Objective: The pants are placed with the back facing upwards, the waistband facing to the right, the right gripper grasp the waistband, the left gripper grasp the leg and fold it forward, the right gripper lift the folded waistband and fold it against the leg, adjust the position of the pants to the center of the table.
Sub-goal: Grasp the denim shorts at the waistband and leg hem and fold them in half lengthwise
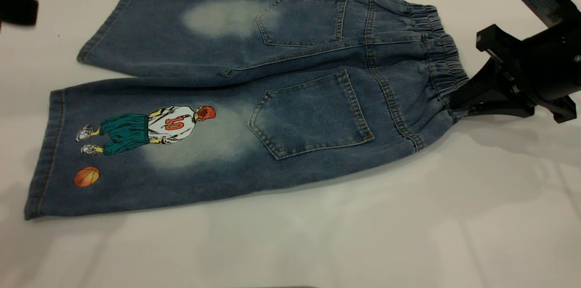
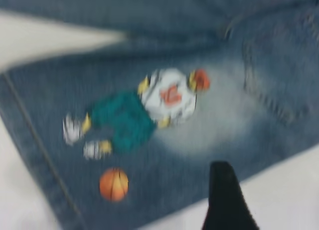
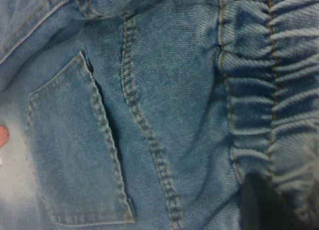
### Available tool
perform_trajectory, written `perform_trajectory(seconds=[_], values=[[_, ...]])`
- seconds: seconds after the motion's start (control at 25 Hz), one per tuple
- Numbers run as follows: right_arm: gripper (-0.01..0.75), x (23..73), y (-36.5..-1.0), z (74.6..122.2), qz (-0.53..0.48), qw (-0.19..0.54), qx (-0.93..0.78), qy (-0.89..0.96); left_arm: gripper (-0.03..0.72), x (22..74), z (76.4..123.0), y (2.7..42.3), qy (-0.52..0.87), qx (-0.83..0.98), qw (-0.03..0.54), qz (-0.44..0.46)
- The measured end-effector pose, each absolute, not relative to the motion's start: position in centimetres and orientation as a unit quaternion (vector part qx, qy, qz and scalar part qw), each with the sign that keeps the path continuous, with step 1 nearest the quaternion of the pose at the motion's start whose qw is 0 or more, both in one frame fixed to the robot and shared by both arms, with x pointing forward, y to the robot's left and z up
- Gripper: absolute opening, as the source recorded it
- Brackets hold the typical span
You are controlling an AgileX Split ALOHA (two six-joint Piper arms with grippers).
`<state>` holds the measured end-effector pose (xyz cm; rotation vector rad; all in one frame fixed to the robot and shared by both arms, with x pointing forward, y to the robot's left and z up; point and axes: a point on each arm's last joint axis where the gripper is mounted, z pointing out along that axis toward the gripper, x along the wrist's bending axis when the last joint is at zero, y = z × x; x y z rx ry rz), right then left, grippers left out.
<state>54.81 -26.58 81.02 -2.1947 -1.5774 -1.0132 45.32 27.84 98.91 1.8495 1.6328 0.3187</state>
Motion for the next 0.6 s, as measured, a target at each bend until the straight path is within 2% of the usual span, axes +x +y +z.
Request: perform_trajectory(seconds=[0.2, 0.36, 0.44, 0.6], values=[[0.034, 54.8, -26.6, 81.0, -0.348, 0.127, -0.753, -0.544, 0.392, 45.1, 95.9, 28.7, 0.674, 0.705, 0.210, 0.059], [0.034, 54.8, -26.6, 81.0, -0.349, 0.126, -0.751, -0.547, 0.392, 45.3, 93.8, 29.9, 0.714, 0.686, 0.127, 0.057], [0.034, 54.8, -26.6, 81.0, -0.349, 0.125, -0.749, -0.549, 0.392, 45.6, 93.0, 30.3, 0.722, 0.681, 0.104, 0.065], [0.034, 54.8, -26.6, 81.0, -0.349, 0.125, -0.748, -0.550, 0.392, 46.7, 91.2, 30.5, 0.733, 0.670, 0.095, 0.070]])
